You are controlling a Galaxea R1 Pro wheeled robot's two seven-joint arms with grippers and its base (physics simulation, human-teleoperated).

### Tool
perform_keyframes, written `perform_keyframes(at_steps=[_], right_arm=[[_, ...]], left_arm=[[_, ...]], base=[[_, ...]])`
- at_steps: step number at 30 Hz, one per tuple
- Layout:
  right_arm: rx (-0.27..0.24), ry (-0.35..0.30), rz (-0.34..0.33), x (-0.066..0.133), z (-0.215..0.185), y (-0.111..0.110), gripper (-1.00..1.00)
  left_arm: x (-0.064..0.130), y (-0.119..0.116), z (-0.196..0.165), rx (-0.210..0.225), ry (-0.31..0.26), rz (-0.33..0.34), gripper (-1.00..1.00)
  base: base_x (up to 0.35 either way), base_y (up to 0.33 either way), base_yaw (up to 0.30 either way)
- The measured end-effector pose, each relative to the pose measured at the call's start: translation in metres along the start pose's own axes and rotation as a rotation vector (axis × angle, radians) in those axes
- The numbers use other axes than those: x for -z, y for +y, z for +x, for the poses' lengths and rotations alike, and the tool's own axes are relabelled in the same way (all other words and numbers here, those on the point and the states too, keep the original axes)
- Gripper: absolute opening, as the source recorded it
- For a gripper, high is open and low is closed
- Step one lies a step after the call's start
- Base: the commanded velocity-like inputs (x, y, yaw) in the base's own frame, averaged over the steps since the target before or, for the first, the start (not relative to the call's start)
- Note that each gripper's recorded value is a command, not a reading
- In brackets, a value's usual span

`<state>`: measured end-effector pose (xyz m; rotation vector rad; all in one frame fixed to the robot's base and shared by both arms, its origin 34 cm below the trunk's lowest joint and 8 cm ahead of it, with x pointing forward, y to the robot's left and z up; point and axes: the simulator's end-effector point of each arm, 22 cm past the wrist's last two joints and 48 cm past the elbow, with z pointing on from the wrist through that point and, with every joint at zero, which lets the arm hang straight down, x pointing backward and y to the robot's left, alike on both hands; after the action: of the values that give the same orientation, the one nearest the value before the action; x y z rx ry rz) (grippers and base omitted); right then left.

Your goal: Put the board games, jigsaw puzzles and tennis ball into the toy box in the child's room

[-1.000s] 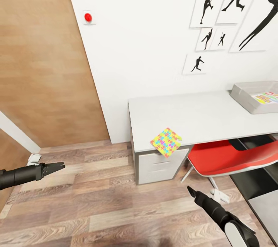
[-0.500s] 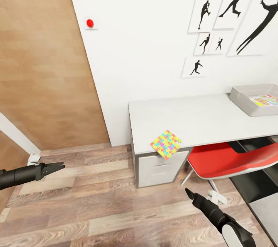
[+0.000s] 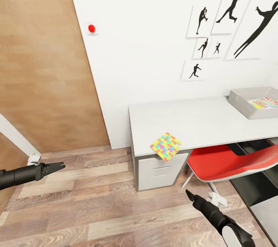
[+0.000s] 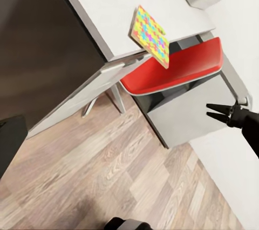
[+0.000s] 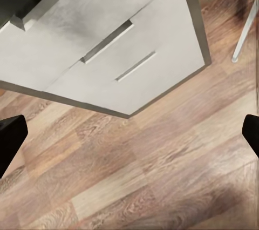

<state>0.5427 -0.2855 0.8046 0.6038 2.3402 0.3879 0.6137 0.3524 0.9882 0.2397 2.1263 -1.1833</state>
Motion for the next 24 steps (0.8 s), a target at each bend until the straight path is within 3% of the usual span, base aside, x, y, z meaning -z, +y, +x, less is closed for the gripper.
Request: perform_keyframes(at_steps=[9, 13, 15, 20, 24], right_arm=[[-0.025, 0.056, 0.046, -0.007, 0.037, -0.032, 1.0], [-0.037, 0.093, -0.038, -0.009, 0.053, -0.026, 1.0], [-0.05, 0.108, -0.121, -0.009, 0.06, -0.014, 1.0], [-0.067, 0.105, -0.248, -0.007, 0.055, 0.011, 1.0], [-0.072, 0.098, -0.3, -0.004, 0.049, 0.023, 1.0]], left_arm=[[0.003, -0.005, -0.005, -0.012, -0.008, 0.001, 1.0], [0.004, -0.007, -0.007, -0.017, -0.012, 0.002, 1.0], [0.004, -0.008, -0.008, -0.02, -0.014, 0.003, 1.0], [0.006, -0.011, -0.011, -0.027, -0.019, 0.004, 1.0], [0.007, -0.013, -0.013, -0.033, -0.023, 0.005, 1.0]], base=[[0.0, 0.0, -0.045], [0.0, 0.0, -0.112], [0.0, 0.0, -0.121], [0.0, 0.0, -0.124], [0.0, 0.0, -0.12]])
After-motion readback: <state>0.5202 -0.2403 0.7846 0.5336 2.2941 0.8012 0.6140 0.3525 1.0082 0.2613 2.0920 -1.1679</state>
